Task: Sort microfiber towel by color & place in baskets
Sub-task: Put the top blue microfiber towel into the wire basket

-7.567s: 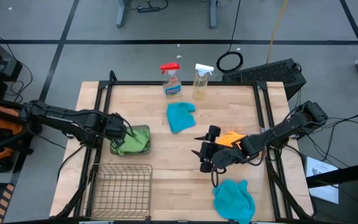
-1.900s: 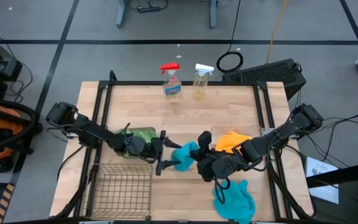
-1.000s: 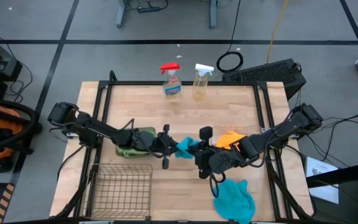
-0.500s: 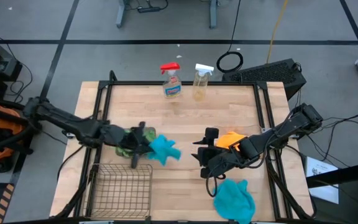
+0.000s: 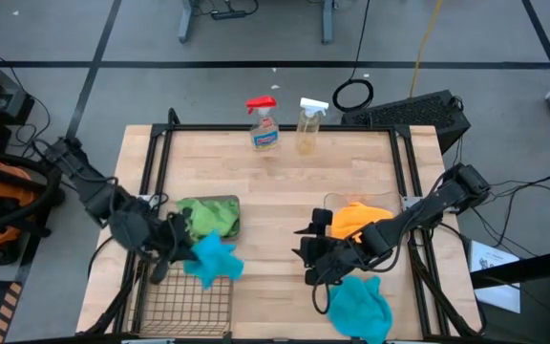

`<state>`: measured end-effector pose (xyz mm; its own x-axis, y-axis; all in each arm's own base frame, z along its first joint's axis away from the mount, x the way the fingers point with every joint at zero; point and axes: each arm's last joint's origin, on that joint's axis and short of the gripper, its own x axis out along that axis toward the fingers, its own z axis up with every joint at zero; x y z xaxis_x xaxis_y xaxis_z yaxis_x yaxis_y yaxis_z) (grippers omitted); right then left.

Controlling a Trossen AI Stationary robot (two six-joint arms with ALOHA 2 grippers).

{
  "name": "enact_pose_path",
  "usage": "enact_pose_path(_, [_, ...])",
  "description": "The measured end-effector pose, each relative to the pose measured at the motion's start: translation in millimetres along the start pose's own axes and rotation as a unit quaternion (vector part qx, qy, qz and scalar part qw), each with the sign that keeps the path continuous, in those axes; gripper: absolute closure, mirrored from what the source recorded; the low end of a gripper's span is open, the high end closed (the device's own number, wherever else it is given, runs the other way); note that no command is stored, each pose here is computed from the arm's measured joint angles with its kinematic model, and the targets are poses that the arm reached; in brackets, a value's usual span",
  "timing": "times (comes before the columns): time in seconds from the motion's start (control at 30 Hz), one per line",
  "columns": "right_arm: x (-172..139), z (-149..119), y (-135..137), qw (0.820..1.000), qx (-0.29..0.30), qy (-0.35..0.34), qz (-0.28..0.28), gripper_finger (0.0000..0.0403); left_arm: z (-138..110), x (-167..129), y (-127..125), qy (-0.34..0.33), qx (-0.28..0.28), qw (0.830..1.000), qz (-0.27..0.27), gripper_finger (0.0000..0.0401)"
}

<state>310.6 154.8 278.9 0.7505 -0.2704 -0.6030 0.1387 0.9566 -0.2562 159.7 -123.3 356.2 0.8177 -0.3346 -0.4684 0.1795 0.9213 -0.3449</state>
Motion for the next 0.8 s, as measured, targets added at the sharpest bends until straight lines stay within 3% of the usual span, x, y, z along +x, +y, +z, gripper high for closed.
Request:
enact_pose_path(0.2, [7.5,-4.6,11.3,1.000,0.006,0.004,0.003,0.0207,-15.3,10.2,-23.6,0.089,-0.028,0.996,-0.002,0.0394])
enact_pose_path(0.47, [8.6,-1.7,22.0,0.999,0.021,-0.022,0.018,0.0217,-49.3,26.3,-47.3,0.201,-0.068,0.977,0.000,0.0394])
enact_pose_path(0.67, [6.9,0.8,24.8,0.998,0.035,-0.036,0.025,0.0224,-68.4,28.8,-47.8,0.264,-0.109,0.956,0.062,0.0393])
enact_pose_path(0.8, [6.2,2.6,25.9,0.998,0.047,-0.044,0.029,0.0227,-77.5,35.6,-46.1,0.285,-0.098,0.949,0.089,0.0384])
